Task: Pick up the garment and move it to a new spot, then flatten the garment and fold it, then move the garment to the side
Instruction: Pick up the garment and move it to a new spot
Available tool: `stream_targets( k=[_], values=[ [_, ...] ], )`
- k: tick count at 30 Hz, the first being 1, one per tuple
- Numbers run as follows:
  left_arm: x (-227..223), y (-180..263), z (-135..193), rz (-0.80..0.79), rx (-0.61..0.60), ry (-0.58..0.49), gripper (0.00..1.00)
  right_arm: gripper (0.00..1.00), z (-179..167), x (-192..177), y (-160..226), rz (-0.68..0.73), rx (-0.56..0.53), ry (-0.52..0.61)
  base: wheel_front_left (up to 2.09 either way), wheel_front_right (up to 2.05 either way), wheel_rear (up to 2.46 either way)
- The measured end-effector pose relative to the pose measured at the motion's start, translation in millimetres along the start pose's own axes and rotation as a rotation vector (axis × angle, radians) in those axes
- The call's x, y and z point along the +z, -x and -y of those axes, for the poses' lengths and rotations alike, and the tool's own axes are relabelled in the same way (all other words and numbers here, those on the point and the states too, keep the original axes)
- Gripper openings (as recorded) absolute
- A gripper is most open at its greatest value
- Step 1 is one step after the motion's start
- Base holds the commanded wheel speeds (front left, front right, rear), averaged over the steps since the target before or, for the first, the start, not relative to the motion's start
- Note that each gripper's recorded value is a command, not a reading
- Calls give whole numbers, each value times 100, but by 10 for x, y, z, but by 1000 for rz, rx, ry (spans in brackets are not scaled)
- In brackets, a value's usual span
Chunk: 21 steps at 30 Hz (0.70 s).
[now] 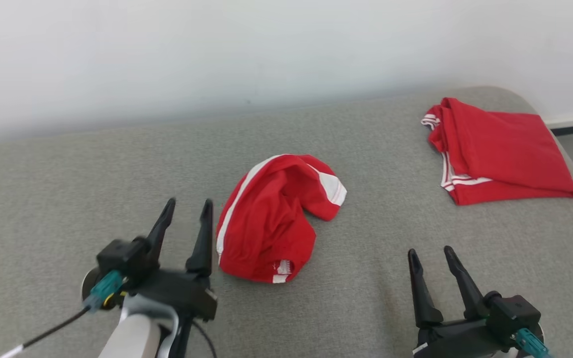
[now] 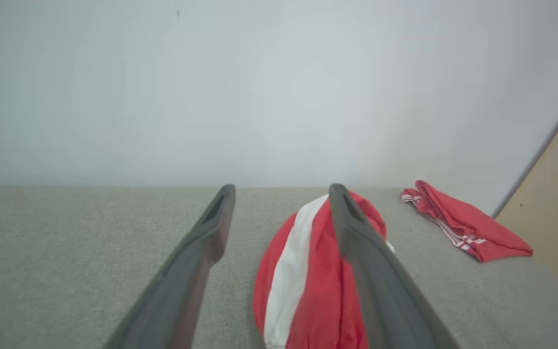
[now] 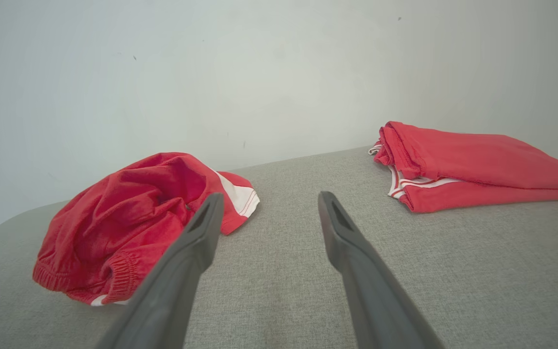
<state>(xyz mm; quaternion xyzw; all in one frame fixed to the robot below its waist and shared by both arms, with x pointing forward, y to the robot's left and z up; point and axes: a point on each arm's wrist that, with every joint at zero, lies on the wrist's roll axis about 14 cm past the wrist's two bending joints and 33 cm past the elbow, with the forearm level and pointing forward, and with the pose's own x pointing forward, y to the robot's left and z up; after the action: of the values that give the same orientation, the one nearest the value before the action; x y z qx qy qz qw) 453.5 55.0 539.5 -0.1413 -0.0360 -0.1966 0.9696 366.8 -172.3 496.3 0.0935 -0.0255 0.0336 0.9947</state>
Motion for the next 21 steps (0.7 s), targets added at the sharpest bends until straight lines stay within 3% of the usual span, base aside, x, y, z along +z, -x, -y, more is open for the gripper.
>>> stream_targets(
  k=[10,21],
  values=[
    [114,597,-590,40,189,-89,100,100,-64,55,-44,19,23,6,0,0,0],
    [152,1218,-841,61,313,-135,100,100,-64,41,0,16,21,3,0,0,0]
  ],
)
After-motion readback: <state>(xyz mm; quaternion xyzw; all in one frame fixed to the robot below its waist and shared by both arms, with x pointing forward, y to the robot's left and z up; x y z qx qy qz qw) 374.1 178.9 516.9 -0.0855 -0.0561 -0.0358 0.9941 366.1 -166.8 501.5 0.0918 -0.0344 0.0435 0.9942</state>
